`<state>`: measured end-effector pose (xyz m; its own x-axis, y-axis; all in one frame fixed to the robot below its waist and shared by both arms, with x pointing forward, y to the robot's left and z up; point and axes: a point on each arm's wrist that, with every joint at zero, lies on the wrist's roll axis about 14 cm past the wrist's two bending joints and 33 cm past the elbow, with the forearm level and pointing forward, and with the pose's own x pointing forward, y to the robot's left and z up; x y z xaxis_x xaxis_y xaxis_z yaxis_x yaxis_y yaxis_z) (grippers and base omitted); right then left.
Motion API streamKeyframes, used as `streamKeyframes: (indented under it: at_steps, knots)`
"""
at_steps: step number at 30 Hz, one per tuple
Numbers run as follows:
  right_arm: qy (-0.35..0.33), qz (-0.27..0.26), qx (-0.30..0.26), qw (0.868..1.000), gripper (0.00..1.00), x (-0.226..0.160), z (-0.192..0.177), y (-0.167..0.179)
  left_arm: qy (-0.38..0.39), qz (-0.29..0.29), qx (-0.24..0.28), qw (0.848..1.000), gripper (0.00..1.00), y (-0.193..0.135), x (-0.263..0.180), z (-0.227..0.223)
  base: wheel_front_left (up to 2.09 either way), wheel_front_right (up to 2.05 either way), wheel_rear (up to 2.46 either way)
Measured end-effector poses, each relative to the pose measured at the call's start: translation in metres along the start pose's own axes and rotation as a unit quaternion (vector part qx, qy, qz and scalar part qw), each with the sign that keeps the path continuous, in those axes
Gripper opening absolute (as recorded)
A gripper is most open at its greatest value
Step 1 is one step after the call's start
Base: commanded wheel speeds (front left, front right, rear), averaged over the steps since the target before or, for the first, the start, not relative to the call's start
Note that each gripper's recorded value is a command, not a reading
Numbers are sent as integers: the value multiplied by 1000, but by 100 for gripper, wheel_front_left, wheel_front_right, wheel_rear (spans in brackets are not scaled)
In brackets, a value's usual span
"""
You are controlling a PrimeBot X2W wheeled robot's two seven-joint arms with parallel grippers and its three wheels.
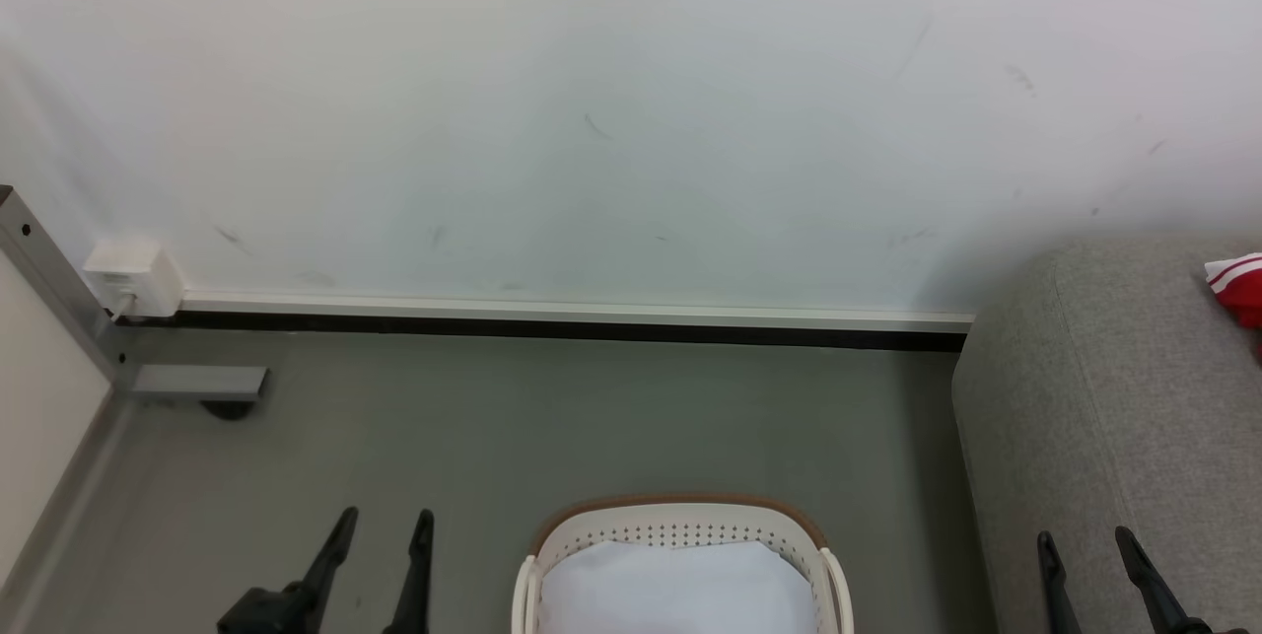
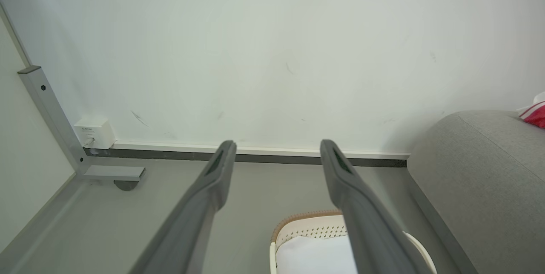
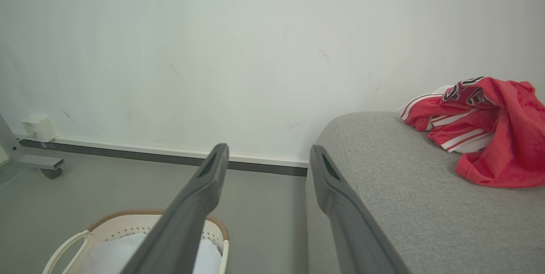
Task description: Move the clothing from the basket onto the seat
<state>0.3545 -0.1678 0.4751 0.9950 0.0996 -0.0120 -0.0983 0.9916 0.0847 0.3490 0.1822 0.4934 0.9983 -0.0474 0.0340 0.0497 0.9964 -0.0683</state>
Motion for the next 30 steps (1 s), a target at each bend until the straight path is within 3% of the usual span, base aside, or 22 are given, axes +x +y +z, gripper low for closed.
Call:
streamKeyframes:
  at_steps: [22, 30]
  knots:
    - [-22, -4, 7, 1000, 100, 2, 13, -1, 11, -17, 4, 1000, 100, -9, 5, -9, 0, 0, 0]
    - [-65, -16, -4, 998, 100, 14, 41, -11, 14, -68, 15, 997, 100, -36, 30, -11, 0, 0, 0]
